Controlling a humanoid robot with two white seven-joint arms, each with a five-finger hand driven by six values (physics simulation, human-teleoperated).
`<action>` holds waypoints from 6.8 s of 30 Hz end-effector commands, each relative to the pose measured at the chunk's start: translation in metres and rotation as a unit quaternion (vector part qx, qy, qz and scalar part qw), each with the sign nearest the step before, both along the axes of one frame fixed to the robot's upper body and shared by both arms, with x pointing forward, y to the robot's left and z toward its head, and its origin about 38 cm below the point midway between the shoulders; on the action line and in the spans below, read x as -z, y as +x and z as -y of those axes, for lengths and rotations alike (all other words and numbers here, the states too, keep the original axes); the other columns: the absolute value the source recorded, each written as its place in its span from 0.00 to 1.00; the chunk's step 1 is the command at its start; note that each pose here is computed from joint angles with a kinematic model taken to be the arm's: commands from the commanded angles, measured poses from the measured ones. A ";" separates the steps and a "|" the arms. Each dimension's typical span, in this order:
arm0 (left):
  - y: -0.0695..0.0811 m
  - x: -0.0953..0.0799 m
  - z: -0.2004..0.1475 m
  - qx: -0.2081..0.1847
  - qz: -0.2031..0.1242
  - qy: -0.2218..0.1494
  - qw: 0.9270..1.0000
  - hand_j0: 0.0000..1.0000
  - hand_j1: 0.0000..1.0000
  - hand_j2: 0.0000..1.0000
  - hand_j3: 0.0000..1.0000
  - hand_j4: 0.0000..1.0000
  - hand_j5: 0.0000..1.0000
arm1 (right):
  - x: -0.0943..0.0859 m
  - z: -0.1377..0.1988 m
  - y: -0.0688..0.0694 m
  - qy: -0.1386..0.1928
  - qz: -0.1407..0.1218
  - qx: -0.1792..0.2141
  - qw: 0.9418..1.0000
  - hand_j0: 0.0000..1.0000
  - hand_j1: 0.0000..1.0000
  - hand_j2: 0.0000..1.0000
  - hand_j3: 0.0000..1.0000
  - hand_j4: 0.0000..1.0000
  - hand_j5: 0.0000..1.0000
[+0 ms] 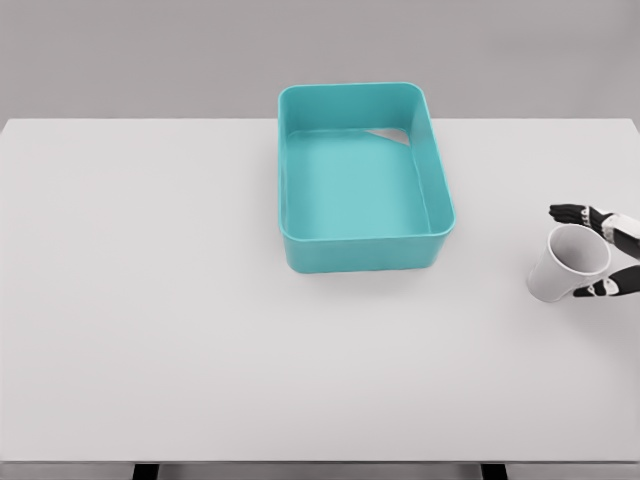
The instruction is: Put the paper cup into the basket with your right arm
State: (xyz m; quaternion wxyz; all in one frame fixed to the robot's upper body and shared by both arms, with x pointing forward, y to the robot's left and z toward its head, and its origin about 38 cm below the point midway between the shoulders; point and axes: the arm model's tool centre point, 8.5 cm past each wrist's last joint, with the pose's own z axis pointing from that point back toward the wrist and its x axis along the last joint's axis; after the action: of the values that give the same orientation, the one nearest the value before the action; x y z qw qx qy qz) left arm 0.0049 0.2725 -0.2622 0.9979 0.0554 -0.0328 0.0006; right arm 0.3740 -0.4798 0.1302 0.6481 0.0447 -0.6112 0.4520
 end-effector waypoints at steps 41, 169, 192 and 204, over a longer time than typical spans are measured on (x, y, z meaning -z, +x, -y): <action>0.000 0.000 0.000 -0.001 0.000 0.000 1.000 1.00 1.00 1.00 1.00 1.00 1.00 | -0.034 -0.015 0.016 0.034 0.062 -0.007 0.997 0.86 0.86 0.86 0.86 0.86 0.86; 0.000 0.000 0.000 0.000 0.000 0.000 1.000 1.00 1.00 1.00 1.00 1.00 1.00 | -0.067 -0.358 0.141 -0.329 0.175 -0.094 0.923 1.00 1.00 1.00 1.00 1.00 1.00; 0.000 0.000 0.000 0.000 0.000 0.000 1.000 1.00 1.00 1.00 1.00 1.00 1.00 | -0.092 -0.095 0.043 -0.029 0.172 0.080 0.981 1.00 1.00 1.00 1.00 1.00 1.00; 0.000 0.000 0.000 0.000 0.000 0.000 1.000 1.00 1.00 1.00 1.00 1.00 1.00 | -0.075 -0.092 0.046 -0.028 0.151 0.091 0.984 1.00 1.00 1.00 1.00 1.00 1.00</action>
State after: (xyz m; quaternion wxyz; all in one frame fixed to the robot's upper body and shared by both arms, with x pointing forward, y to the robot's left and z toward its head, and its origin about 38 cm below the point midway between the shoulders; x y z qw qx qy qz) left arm 0.0049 0.2726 -0.2622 0.9979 0.0554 -0.0329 0.0007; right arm 0.4199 -0.3888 0.2046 0.5884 -0.1001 -0.6892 0.4109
